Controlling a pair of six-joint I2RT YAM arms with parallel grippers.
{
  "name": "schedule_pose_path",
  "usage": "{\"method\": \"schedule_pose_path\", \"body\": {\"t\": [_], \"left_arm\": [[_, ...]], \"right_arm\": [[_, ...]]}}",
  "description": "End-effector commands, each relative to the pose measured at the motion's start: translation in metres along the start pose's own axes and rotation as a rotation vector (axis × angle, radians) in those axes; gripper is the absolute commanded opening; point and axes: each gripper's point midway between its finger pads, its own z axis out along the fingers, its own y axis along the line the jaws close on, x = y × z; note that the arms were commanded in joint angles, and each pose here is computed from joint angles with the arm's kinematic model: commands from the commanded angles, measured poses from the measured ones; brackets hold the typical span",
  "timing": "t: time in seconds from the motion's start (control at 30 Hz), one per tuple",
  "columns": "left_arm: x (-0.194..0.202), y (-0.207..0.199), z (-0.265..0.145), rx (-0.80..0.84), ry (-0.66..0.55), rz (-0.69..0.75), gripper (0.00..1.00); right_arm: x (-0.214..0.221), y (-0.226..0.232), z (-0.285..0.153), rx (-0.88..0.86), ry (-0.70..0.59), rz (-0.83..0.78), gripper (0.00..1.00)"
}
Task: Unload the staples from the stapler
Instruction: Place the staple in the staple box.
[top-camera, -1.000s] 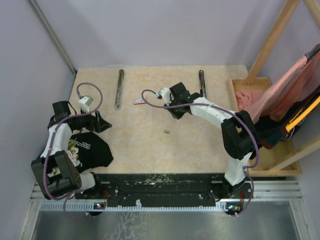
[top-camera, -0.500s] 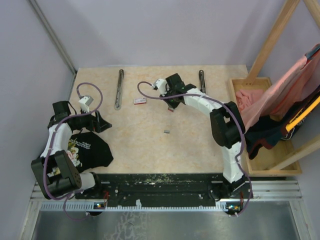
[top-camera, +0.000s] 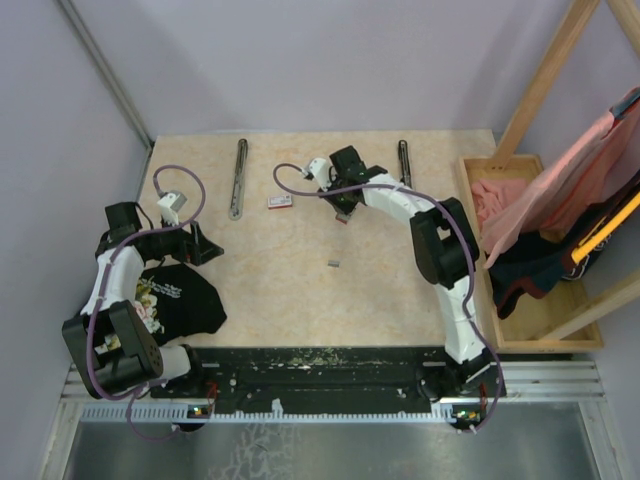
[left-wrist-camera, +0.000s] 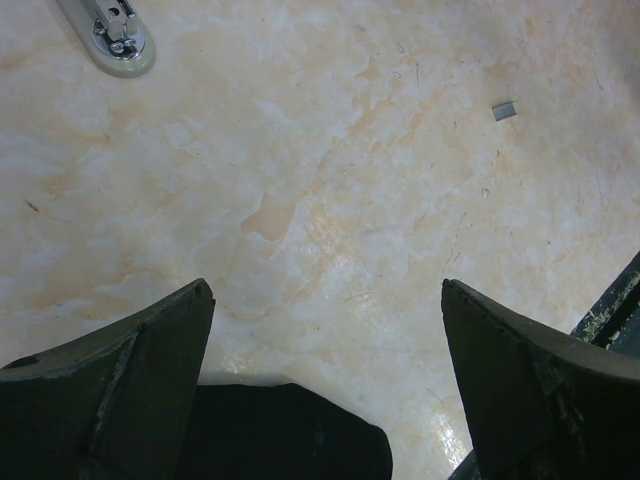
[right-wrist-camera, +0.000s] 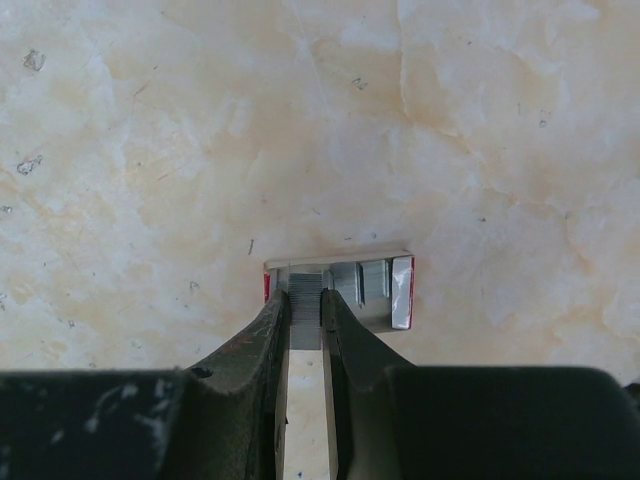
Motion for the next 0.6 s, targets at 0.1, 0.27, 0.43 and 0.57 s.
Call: {"method": "schedule_pose_path", "body": {"t": [0.1,0.27,0.43,0.57], "left_arm": [[-0.009,0.001,-0.002,0.013,-0.019,0.025,1.00],[-0.010,0.000,-0.003,0.012,-0.020,0.027,1.00],[-0.009,0.000,-0.002,0.012,-0.019,0.026,1.00],[-0.009,0.000,-0.002,0.012,-0.019,0.026,1.00]], "right_arm": [[-0.015,-0.012,0.002,0.009,-0.049,-0.007,0.11],[-0.008,-0.012,0.006,0.005,-0.036,-0.002,0.11],[-0.002,-0.012,0.008,0.007,-0.023,0.002,0.11],[0.001,-0.013,0.010,0.011,-0.017,0.005,0.11]]}}
